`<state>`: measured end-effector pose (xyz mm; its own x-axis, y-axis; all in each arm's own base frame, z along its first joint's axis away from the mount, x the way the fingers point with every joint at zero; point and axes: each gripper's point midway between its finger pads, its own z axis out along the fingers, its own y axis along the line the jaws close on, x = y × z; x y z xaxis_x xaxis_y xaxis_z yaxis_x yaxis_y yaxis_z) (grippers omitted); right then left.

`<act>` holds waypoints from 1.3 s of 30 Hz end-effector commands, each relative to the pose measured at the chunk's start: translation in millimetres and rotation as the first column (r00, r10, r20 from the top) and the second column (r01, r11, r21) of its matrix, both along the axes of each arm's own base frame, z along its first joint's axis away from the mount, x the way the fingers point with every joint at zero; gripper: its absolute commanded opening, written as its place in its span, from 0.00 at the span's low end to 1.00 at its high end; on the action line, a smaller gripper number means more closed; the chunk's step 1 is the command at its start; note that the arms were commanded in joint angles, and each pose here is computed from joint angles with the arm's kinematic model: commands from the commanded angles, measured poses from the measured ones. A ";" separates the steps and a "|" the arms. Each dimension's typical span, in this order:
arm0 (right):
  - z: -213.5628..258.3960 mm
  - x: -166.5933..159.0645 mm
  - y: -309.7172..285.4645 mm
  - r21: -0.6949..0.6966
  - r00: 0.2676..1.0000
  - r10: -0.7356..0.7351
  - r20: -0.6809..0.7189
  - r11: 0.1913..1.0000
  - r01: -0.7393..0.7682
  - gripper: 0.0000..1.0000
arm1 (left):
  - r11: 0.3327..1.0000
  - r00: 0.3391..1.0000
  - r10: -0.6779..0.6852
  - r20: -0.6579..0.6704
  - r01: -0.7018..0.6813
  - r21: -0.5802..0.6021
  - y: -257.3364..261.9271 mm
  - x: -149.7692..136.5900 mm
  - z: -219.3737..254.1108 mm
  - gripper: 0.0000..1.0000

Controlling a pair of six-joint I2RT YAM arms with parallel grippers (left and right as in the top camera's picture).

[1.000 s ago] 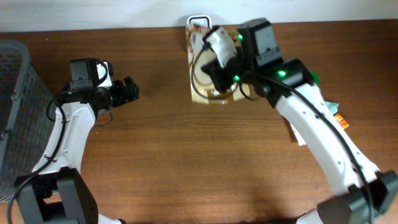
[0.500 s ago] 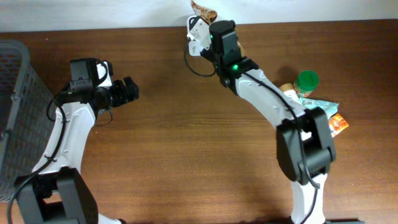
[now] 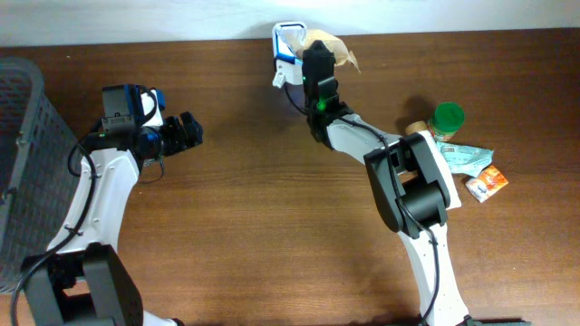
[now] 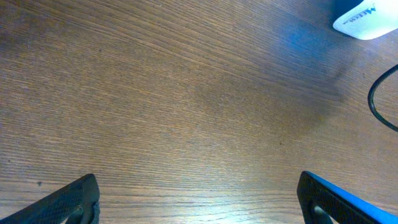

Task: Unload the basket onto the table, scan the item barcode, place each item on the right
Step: 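Carry the snack bag right and drop it onto the other items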

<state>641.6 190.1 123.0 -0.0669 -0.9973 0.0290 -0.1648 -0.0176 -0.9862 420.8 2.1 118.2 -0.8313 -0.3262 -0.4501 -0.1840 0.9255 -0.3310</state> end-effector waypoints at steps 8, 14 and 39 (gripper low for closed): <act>44.6 9.6 -3.4 -0.016 0.990 0.009 0.143 1.000 -0.007 0.04 | 1.000 1.000 -0.004 0.005 0.004 0.009 1.5 0.4 0.8 0.99; 52.2 9.4 -1.4 -0.004 0.985 0.014 0.174 1.000 -0.014 0.04 | 1.000 1.000 -0.004 0.005 0.004 0.009 1.5 0.4 0.8 0.99; 184.3 -305.4 -99.2 0.667 0.667 0.096 -0.739 0.245 0.703 0.04 | 1.000 1.000 -0.004 0.005 0.004 0.009 1.5 0.4 0.8 0.99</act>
